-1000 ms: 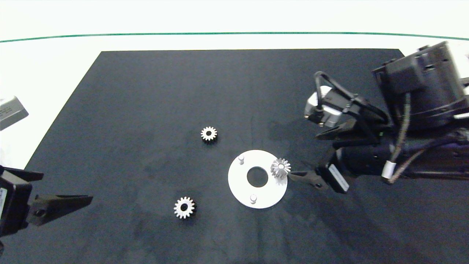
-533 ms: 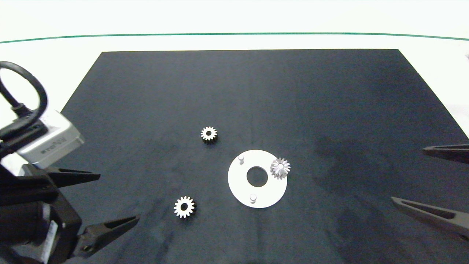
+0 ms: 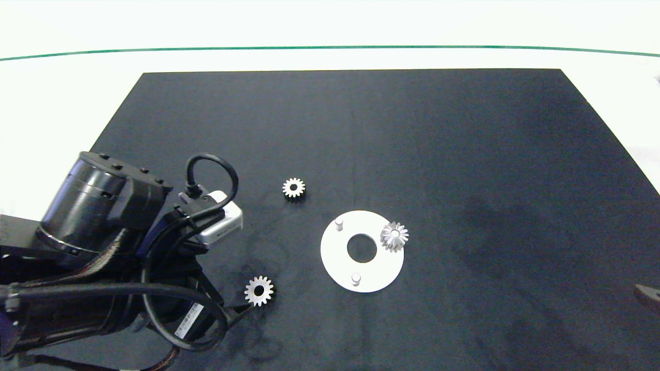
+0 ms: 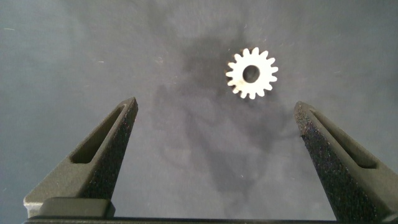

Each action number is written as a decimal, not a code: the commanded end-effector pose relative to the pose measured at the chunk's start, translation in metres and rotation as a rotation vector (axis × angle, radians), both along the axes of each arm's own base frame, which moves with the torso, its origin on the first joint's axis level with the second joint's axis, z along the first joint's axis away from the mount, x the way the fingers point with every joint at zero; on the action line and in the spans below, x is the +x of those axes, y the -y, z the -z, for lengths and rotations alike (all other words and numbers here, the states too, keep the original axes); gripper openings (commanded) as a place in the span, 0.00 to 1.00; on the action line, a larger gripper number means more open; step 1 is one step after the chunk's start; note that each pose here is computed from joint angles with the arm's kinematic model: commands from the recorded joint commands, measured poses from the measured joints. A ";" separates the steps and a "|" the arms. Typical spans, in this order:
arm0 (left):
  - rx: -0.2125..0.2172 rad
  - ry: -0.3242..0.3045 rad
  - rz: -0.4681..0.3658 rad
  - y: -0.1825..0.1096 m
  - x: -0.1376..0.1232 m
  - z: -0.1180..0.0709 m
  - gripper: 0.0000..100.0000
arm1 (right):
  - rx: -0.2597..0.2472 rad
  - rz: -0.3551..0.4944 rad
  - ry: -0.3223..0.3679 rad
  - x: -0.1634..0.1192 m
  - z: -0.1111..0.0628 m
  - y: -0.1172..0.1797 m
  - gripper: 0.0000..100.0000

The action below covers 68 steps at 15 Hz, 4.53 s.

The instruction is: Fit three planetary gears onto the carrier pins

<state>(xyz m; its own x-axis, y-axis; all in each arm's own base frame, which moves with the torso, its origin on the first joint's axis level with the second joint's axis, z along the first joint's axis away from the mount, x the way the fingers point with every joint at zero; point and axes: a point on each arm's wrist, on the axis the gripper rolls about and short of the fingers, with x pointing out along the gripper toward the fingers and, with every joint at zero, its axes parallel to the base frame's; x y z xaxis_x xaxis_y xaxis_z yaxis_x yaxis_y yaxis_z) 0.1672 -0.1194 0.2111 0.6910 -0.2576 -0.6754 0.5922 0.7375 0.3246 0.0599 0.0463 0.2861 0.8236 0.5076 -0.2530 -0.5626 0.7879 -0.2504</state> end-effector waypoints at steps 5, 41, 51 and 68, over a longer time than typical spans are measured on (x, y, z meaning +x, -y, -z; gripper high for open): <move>0.053 -0.076 0.042 0.021 0.007 0.023 1.00 | 0.005 -0.009 0.008 -0.003 -0.001 0.001 1.00; 0.067 -0.016 0.037 0.046 0.020 0.056 0.45 | 0.016 -0.019 0.032 -0.009 -0.002 0.007 1.00; 0.073 -0.023 0.038 0.045 0.019 0.059 0.24 | 0.018 -0.017 0.035 -0.010 -0.002 0.007 1.00; 0.028 0.032 0.210 0.137 0.035 0.023 0.19 | 0.007 -0.022 0.068 -0.015 -0.004 0.012 1.00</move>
<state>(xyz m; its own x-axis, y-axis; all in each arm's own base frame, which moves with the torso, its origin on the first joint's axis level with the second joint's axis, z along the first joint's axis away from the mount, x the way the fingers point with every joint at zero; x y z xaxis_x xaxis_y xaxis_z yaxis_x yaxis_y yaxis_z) 0.1970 -0.2478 0.1955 0.6518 -0.3890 -0.6511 0.7166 0.5970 0.3607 0.0451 0.0349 0.2898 0.8269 0.5286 -0.1919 -0.5623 0.7778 -0.2807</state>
